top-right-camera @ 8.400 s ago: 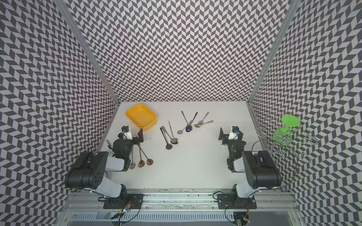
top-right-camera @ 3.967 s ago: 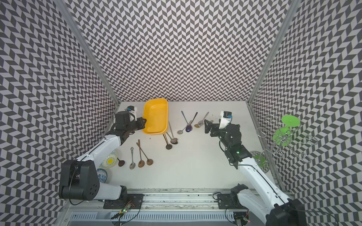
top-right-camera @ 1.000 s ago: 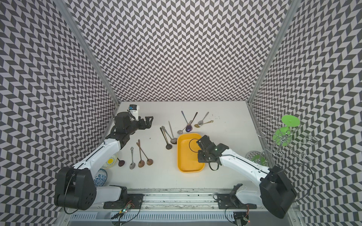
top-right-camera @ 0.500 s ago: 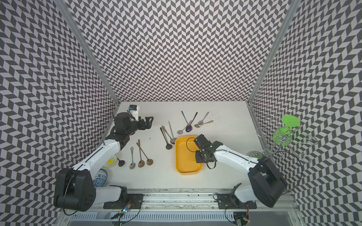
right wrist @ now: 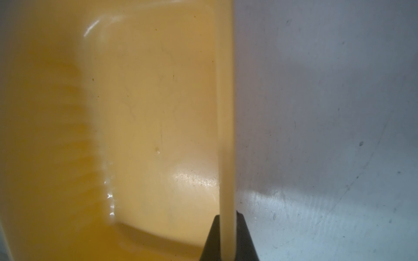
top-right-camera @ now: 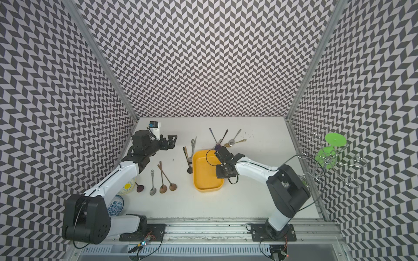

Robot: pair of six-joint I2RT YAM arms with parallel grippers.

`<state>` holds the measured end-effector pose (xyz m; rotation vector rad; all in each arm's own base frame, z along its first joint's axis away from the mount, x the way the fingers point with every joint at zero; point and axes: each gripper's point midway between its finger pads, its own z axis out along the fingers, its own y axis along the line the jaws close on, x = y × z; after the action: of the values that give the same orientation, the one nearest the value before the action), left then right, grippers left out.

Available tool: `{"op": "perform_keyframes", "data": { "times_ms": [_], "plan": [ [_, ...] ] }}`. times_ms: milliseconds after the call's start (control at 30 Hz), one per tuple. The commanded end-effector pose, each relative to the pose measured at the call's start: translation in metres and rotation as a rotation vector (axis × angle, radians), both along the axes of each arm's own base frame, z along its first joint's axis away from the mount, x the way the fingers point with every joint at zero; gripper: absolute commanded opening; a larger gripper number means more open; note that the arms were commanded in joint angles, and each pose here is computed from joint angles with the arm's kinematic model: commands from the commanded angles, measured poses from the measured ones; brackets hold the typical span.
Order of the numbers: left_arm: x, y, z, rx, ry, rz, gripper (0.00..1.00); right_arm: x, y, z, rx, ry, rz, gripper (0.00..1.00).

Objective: Put the spoon into the storage box
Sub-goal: Place the storage box at the center of the board.

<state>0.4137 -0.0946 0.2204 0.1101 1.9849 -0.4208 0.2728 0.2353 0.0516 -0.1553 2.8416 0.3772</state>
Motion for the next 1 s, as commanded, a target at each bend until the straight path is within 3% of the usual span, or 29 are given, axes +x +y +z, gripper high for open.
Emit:
{"op": "perform_keyframes", "data": {
  "times_ms": [0,200,467,800,967],
  "plan": [
    [-0.004,-0.002,0.003,0.006,-0.017,-0.029,0.97,-0.016,-0.02,-0.002,-0.03,0.009,-0.003,0.0],
    [-0.016,-0.026,-0.03,0.052,0.103,-0.12,0.95,-0.034,-0.038,0.0,-0.027,0.001,-0.035,0.01],
    [-0.02,-0.042,-0.082,0.004,0.334,-0.147,0.89,-0.02,-0.037,0.023,-0.017,-0.052,-0.045,0.27],
    [-0.019,-0.066,-0.104,-0.022,0.411,-0.193,0.72,-0.001,-0.043,0.067,0.029,-0.147,-0.062,0.36],
    [-0.012,-0.079,-0.11,-0.005,0.433,-0.222,0.7,0.01,-0.06,0.102,0.036,-0.231,-0.081,0.41]
  ]
}}
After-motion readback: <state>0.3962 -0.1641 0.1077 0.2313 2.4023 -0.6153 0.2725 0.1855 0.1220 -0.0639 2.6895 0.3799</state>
